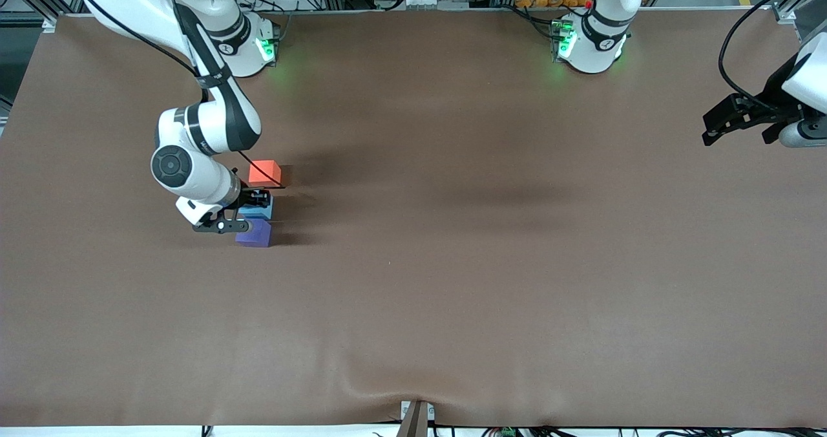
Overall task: Place blue block between orange and purple blocks
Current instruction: 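Lower the blue cube between the orange and purple cubes, open the right gripper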
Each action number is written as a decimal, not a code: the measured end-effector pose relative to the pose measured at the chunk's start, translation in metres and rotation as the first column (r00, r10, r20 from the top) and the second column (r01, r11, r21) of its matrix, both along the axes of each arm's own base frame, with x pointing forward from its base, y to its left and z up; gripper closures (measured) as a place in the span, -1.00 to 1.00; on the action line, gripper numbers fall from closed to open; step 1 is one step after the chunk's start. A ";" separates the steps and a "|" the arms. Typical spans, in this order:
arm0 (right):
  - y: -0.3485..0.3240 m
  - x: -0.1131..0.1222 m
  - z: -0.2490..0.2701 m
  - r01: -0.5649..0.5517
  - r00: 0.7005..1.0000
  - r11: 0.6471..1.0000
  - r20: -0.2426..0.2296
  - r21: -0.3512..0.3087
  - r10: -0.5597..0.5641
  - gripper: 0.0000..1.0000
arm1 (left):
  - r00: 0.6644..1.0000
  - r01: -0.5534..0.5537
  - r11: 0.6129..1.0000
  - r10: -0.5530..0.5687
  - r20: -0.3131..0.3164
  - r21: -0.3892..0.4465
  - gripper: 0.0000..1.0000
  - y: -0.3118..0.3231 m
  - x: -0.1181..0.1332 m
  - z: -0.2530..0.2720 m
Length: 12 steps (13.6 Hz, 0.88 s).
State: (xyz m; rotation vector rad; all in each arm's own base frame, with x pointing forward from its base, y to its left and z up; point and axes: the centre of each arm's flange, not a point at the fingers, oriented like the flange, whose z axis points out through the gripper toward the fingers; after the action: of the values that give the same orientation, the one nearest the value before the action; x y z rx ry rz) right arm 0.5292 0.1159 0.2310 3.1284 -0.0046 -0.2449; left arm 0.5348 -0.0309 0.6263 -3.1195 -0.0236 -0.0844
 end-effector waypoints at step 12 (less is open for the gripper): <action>-0.001 -0.004 -0.013 0.006 1.000 1.000 -0.015 -0.001 -0.006 -0.06 | 1.000 0.000 1.000 0.000 -0.005 0.000 -1.00 0.000 0.000 -0.002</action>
State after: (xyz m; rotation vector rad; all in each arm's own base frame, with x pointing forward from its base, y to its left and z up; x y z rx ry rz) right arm 0.5252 0.1148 0.2177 3.1257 -0.0148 -0.2687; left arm 0.5345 -0.0308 0.6247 -3.1194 -0.0236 -0.0766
